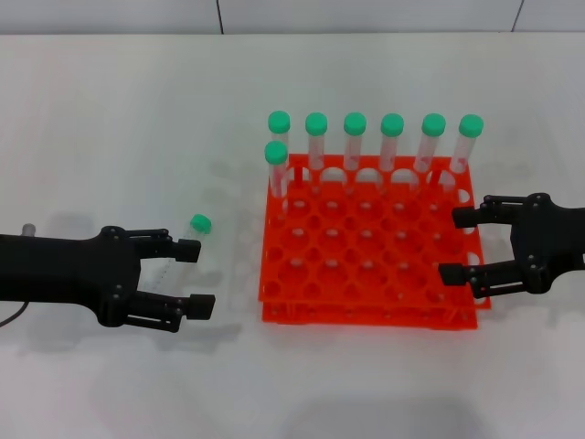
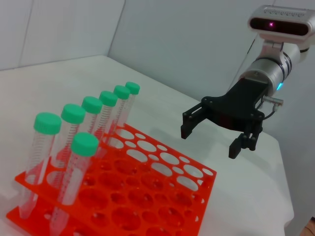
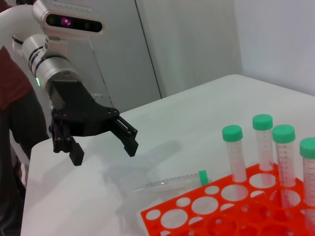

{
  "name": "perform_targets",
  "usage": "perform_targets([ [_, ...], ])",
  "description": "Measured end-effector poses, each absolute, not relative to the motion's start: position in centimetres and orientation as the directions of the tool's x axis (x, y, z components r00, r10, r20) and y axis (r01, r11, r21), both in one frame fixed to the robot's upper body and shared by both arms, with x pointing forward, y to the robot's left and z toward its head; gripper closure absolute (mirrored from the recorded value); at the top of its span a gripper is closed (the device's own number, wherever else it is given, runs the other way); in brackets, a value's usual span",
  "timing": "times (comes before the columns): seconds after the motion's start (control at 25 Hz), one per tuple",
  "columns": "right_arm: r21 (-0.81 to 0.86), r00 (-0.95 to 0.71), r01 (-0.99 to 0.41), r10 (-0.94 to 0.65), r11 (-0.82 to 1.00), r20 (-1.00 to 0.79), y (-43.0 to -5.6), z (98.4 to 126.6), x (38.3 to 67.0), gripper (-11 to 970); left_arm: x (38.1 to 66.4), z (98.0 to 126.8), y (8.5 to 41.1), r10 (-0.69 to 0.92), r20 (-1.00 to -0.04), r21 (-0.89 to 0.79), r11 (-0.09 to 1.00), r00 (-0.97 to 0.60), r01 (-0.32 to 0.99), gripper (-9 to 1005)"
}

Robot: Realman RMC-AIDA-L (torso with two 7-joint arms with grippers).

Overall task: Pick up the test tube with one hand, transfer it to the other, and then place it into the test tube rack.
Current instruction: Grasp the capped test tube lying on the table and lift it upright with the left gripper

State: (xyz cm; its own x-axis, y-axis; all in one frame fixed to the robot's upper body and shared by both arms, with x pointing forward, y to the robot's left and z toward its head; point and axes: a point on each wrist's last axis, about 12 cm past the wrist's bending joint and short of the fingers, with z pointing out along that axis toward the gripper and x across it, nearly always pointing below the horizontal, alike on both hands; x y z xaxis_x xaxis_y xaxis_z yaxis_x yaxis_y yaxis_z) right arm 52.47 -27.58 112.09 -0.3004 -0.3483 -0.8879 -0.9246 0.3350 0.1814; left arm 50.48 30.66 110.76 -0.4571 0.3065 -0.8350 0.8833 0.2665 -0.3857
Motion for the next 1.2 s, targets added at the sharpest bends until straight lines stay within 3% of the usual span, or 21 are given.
perform_targets([
  [0.84, 0.187, -0.310, -0.920, -0.349, 0.344, -0.884, -27.8, 111.8, 52.3, 100, 50.7, 111.0, 30.5, 0.306, -0.833, -0.388, 0.267, -0.460, 0.882, 113],
  [1.2, 0.184, -0.306, -0.920, -0.342, 0.346, -0.889, -27.7, 111.9, 52.4, 100, 52.6, 113.2, 31.8, 0.382, -0.743, -0.431, 0.353, -0.549, 0.830, 115],
])
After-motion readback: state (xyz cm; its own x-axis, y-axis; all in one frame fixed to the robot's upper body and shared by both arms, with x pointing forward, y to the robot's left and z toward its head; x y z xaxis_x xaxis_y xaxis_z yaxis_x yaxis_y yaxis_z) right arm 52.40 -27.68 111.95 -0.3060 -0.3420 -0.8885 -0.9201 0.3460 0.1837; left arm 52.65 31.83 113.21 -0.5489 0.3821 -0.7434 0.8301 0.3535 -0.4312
